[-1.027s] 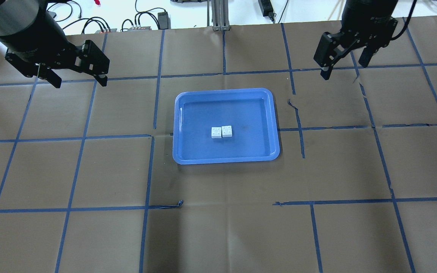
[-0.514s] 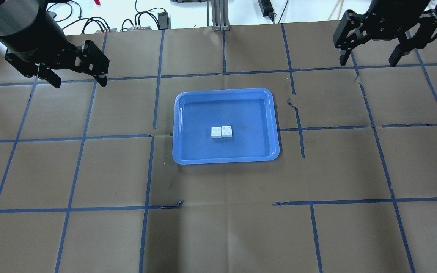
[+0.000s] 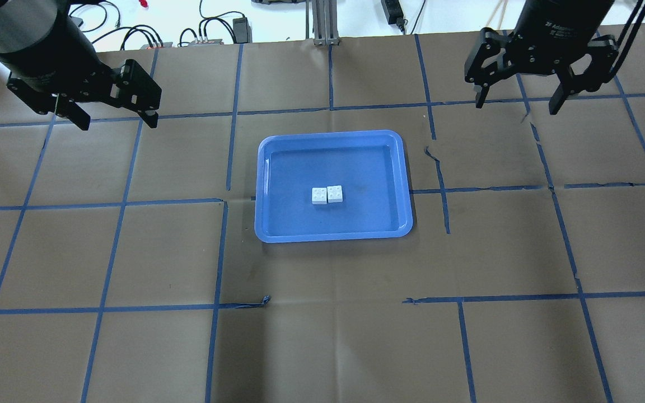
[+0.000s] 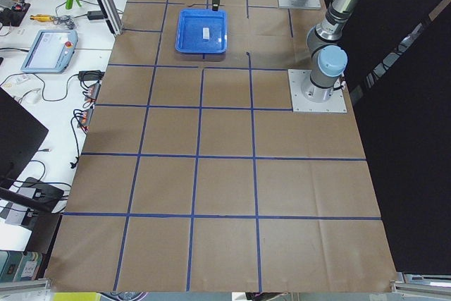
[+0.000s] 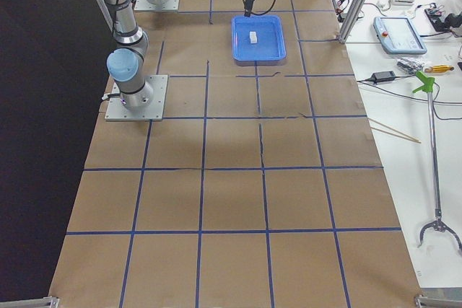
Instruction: Assemble white blocks and place on blue tray
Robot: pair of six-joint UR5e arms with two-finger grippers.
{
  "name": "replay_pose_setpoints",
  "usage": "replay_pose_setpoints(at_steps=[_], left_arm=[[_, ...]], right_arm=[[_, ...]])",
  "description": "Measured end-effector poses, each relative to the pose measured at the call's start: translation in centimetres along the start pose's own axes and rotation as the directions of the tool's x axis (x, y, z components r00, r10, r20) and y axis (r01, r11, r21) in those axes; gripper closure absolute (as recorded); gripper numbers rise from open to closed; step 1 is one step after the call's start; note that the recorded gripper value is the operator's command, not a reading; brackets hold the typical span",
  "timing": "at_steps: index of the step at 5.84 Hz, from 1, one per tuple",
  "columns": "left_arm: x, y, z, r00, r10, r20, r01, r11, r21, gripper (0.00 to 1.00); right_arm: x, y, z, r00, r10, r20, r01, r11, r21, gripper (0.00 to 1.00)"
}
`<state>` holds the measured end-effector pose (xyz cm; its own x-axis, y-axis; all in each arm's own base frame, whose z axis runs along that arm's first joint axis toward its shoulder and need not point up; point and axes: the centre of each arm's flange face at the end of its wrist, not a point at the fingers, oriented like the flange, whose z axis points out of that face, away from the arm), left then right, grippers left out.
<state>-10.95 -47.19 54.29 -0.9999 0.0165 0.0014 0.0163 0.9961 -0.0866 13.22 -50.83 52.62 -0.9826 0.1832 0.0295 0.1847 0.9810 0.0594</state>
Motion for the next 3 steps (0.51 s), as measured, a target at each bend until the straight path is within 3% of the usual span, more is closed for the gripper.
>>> replay_pose_setpoints(at_steps=[3], left_arm=[[0.0,0.0,0.0,1.0,0.0,0.0,0.0,1.0,0.0,0.01]], right_arm=[[-0.47,-0.15,0.45,1.0,-0.011,0.003,0.011,1.0,0.019,0.0]])
